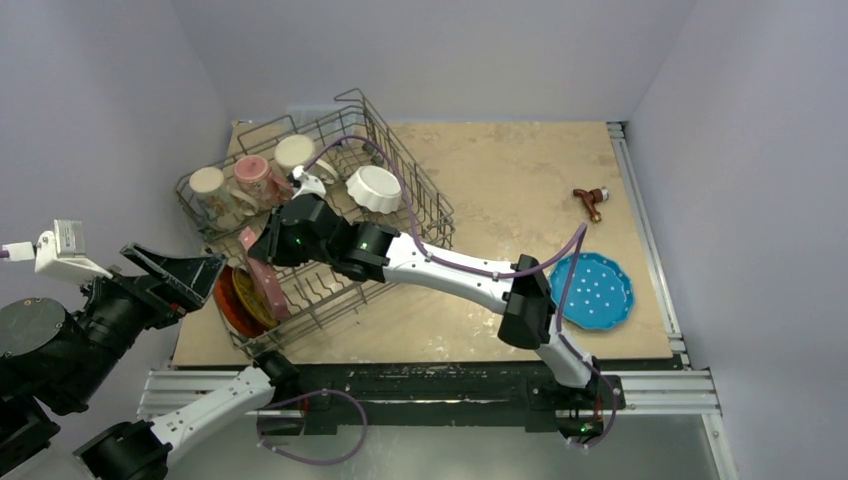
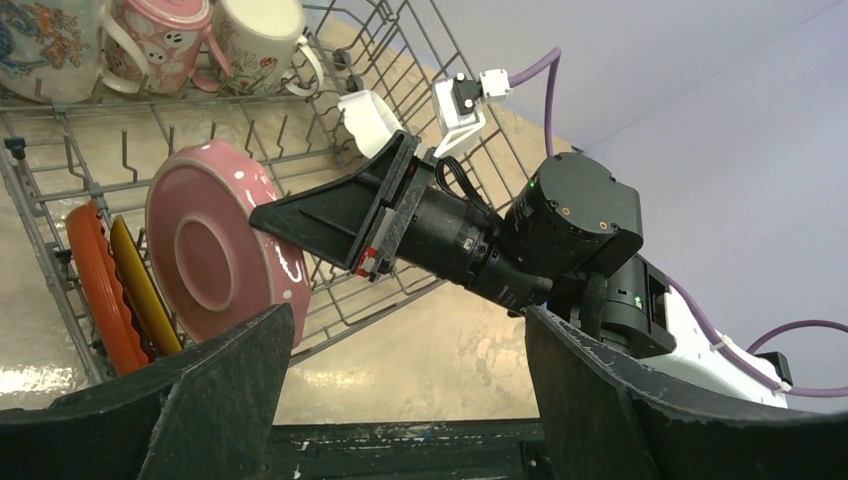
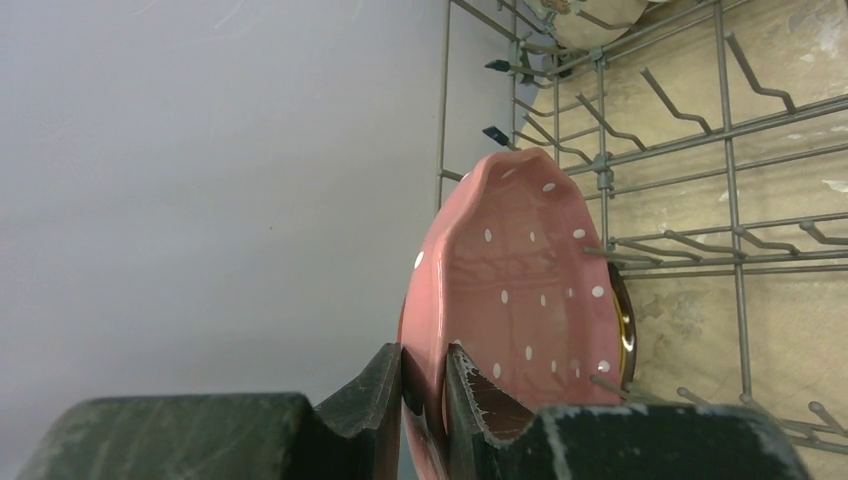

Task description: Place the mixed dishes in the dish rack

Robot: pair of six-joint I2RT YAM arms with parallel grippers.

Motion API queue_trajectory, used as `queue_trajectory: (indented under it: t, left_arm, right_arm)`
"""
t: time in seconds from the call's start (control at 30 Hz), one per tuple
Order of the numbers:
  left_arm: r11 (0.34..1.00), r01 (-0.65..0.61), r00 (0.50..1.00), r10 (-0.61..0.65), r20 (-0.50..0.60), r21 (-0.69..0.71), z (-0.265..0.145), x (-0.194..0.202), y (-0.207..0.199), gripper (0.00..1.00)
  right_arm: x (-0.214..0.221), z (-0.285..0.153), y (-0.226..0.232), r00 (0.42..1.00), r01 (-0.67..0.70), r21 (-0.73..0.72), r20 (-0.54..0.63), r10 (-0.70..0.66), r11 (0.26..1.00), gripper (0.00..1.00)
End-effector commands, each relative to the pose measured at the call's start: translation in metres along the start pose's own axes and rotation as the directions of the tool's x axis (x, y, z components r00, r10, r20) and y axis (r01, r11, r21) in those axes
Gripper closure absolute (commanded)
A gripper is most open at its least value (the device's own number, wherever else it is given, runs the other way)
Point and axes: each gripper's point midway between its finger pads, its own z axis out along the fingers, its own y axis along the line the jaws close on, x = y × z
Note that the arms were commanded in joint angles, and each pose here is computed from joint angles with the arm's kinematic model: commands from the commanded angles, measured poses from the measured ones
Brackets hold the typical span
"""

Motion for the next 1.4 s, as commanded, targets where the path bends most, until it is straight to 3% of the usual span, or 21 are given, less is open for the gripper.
queue_trajectory:
  t: [0.0,0.33,0.7,0.87,1.03,1.27,1.37]
  left_arm:
    - [1.000,0.018,1.000,-0.018,-0.006,0.014,0.001,0.001,-0.004,0.16]
    - [1.000,0.021,1.000,-0.021,-0.018,0.008,0.001,0.005,-0.002,0.16]
    - [1.000,0.006,0.999,-0.005,-0.037,0.019,0.005,0.007,-0.008,0.16]
    - [1.000,0.011,1.000,-0.011,-0.028,0.017,0.003,0.007,-0.005,0.16]
    - [0.999,0.001,1.000,0.000,-0.026,0.038,0.008,0.004,-0.014,0.16]
    - [0.999,-0.002,0.997,0.005,-0.078,0.042,0.012,0.015,-0.017,0.16]
    - [1.000,0.012,0.996,-0.010,-0.085,0.023,0.010,0.020,-0.010,0.16]
  right_arm:
    - [-0.027,-0.005,0.010,0.995,0.038,-0.022,0.088,-0.036,0.999,0.82]
    - [-0.012,0.006,0.005,0.994,0.104,-0.033,0.026,-0.103,0.994,0.55]
    - [-0.019,-0.004,0.021,0.980,0.201,-0.076,0.026,-0.199,0.977,0.31]
    - [-0.010,-0.005,0.027,0.976,0.214,-0.124,-0.014,-0.218,0.969,0.26]
    - [-0.012,-0.011,0.031,0.966,0.256,-0.142,-0.012,-0.260,0.956,0.12]
    - [0.024,0.007,-0.004,0.950,0.289,-0.060,-0.102,-0.294,0.955,0.10]
    - [0.031,0.011,-0.015,0.940,0.326,0.004,-0.107,-0.324,0.945,0.17]
